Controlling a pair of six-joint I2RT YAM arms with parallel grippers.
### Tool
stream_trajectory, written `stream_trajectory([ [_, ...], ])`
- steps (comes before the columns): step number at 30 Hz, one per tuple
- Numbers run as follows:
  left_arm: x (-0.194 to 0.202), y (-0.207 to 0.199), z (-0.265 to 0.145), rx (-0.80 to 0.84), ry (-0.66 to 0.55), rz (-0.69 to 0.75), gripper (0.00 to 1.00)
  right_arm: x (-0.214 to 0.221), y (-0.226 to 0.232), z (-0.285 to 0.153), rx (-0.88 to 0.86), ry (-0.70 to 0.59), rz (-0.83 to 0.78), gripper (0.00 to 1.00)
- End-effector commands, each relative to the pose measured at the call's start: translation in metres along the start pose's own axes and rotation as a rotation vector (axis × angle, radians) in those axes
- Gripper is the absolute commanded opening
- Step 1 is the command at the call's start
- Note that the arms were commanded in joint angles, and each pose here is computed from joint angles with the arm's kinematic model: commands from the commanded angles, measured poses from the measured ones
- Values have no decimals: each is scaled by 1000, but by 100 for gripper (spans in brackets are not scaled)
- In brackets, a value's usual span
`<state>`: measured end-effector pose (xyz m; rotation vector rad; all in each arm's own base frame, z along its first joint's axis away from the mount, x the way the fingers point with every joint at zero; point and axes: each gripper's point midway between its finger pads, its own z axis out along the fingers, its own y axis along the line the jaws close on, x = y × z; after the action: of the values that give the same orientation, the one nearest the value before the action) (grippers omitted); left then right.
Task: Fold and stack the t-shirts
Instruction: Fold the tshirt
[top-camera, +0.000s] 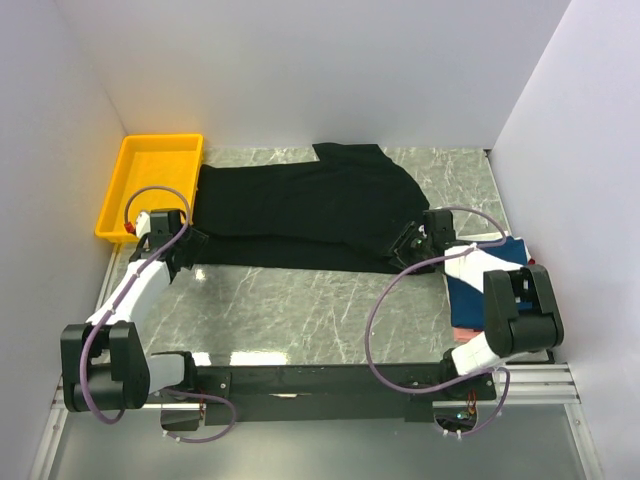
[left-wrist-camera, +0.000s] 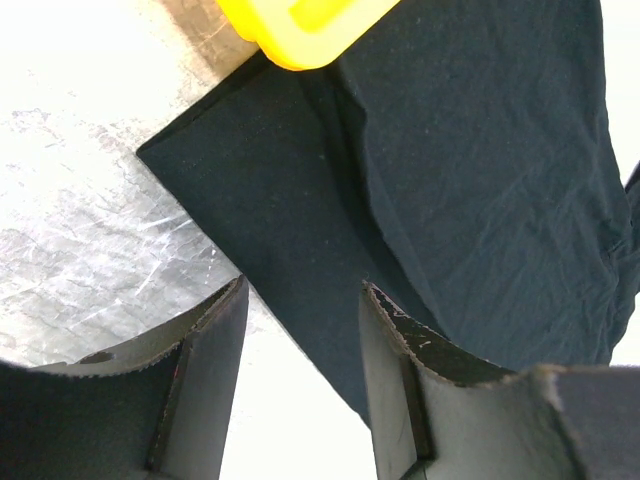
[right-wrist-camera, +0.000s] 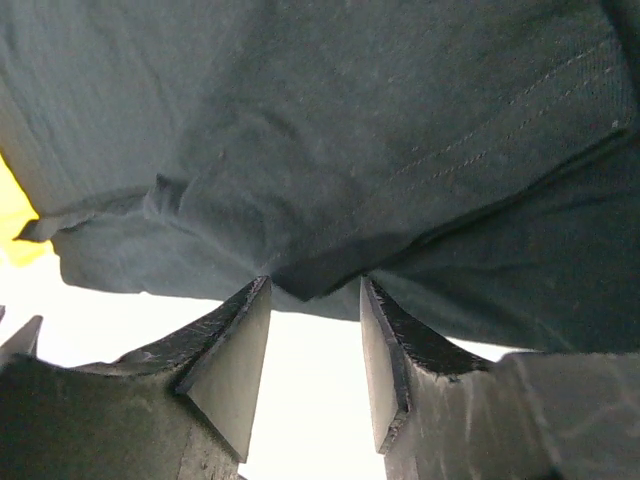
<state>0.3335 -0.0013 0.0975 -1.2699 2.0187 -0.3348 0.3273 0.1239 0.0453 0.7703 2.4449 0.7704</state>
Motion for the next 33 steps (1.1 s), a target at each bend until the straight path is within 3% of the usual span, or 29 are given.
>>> stream_trajectory([
  [1,-2,-8,-3,46,-7,20,53,-12,11,8,-21,-37,13,47],
  [9,-4,-10,-6,51,-14,28,53,-33,41,16,-50,-63,1,8],
  [14,-5,-10,-5,50,-16,31,52,-44,58,26,-44,-66,-19,0],
  [25,-5,-13,-6,51,-8,46,52,-89,96,76,-20,-48,-53,0],
  [28,-3,-12,-5,54,-3,46,52,-95,114,80,-64,-30,-83,16],
  [29,-3,-12,-5,55,-2,46,52,-95,115,85,-71,-17,-88,28],
  [31,-1,-11,-4,56,5,43,52,-97,129,85,-114,-6,-123,40],
  [33,1,-9,-3,51,10,42,52,-100,139,83,-127,-13,-146,43],
])
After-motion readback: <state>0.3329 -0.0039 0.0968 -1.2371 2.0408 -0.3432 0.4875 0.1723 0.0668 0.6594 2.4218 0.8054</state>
